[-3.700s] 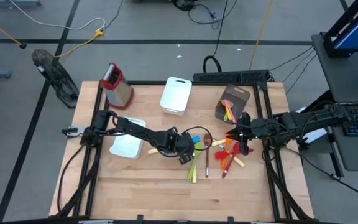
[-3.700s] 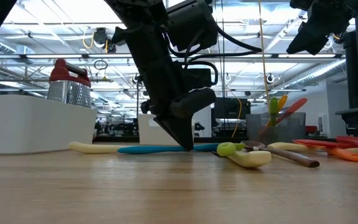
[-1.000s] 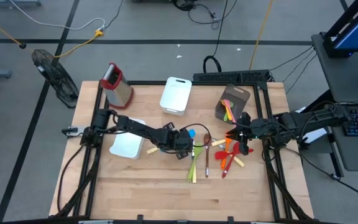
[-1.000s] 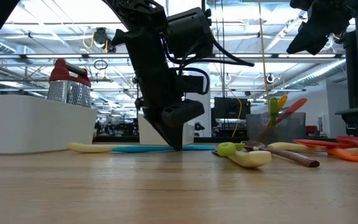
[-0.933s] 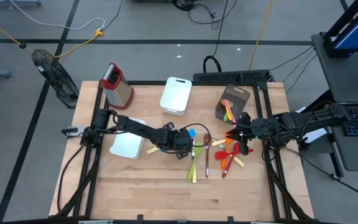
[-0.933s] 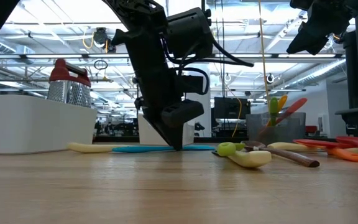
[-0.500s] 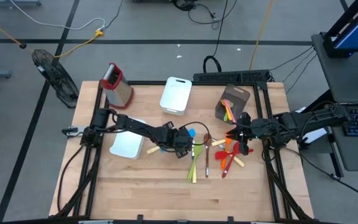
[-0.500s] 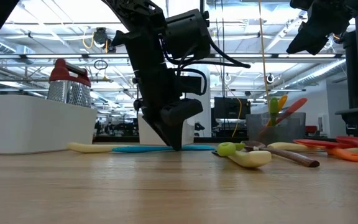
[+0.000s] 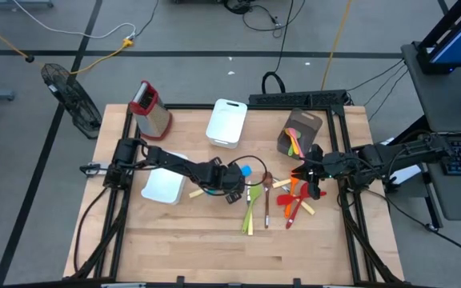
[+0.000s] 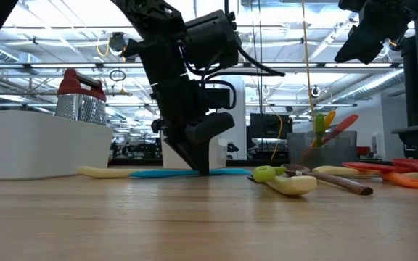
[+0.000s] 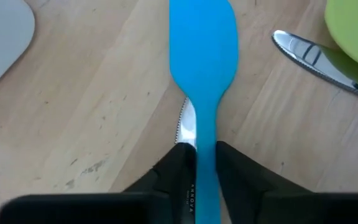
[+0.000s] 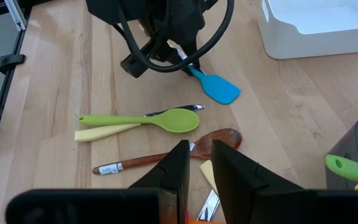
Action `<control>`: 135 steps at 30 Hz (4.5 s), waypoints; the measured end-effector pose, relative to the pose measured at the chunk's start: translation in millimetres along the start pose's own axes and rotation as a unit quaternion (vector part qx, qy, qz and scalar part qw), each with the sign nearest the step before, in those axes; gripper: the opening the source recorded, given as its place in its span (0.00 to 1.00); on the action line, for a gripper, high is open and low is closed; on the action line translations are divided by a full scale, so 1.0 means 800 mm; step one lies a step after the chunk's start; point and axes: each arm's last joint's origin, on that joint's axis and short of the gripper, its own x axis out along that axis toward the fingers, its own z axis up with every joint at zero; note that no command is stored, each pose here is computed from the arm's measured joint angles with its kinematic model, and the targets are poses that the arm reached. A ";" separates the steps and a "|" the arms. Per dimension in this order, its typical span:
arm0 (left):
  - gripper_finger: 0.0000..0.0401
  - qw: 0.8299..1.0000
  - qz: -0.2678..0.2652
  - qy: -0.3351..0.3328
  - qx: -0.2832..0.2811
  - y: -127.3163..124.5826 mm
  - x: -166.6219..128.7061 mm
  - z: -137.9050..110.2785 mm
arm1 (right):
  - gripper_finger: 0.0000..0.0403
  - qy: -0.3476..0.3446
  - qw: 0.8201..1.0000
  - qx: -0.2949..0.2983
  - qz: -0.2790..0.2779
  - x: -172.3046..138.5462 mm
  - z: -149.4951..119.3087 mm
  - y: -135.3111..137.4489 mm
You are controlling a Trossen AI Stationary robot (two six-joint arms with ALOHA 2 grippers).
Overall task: Pick & Place Kitchen Items
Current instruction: Put the blue spatula into the black bin
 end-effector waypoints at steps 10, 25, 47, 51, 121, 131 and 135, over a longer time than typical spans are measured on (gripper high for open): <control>0.03 1.000 0.000 -0.006 0.011 -0.001 0.001 0.001 | 0.15 0.000 1.000 0.000 0.000 0.000 0.000 0.000; 0.01 0.999 -0.030 -0.028 0.009 0.006 -0.027 0.010 | 0.15 0.000 1.000 0.000 0.000 0.000 0.000 0.000; 0.01 0.998 -0.024 -0.054 0.008 0.010 -0.035 0.018 | 0.15 0.000 1.000 0.000 0.000 0.000 0.000 0.000; 0.00 0.996 -0.016 -0.082 0.011 0.010 -0.045 0.022 | 0.15 0.000 1.000 0.000 0.000 0.000 0.000 0.000; 0.03 0.992 -0.008 -0.128 0.023 0.059 -0.065 0.055 | 0.15 -0.017 1.000 0.002 0.005 0.000 0.004 0.002; 0.03 0.966 -0.070 -0.247 -0.013 0.081 -0.154 0.074 | 0.15 -0.025 1.000 0.001 0.008 0.000 0.006 0.003; 0.03 0.932 -0.155 -0.327 -0.026 0.092 -0.190 0.091 | 0.15 -0.035 0.999 -0.006 0.013 0.007 0.003 0.003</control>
